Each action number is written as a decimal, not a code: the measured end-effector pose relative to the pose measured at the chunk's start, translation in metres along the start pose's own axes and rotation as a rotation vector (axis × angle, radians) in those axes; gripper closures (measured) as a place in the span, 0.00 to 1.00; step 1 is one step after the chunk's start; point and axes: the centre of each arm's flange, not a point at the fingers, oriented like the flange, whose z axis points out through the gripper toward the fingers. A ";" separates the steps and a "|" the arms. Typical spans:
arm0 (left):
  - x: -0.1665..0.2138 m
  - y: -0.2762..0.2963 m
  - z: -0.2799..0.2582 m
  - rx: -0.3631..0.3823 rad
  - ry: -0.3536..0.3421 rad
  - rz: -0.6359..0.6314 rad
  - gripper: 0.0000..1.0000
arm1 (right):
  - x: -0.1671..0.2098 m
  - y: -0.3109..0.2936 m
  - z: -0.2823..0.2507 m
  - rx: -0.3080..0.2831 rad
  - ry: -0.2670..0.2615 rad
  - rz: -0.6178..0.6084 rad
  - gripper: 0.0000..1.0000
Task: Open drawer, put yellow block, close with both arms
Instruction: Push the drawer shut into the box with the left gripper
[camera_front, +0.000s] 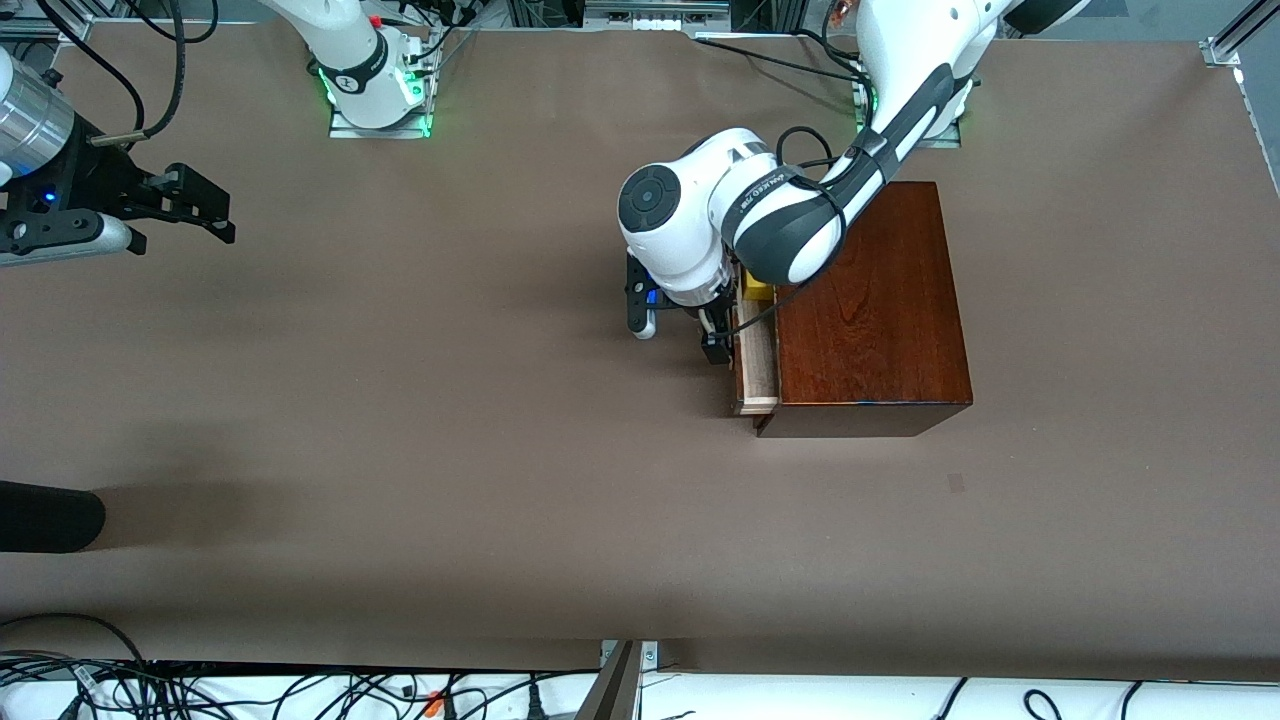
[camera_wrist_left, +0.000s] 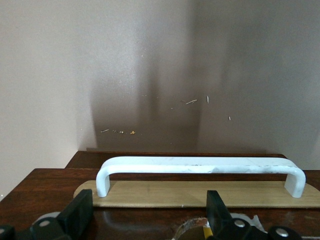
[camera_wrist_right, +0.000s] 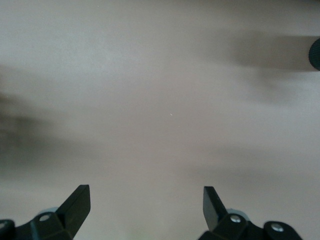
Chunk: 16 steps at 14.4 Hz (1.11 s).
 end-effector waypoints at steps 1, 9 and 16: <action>-0.001 0.000 0.001 -0.003 -0.005 -0.001 0.00 | 0.000 0.000 0.000 0.000 0.000 0.000 0.00; -0.026 -0.008 0.013 -0.051 -0.108 -0.025 0.00 | 0.000 0.000 0.000 0.000 0.000 0.000 0.00; -0.030 -0.010 0.015 -0.052 -0.107 -0.079 0.00 | 0.000 0.000 0.000 0.000 0.000 0.001 0.00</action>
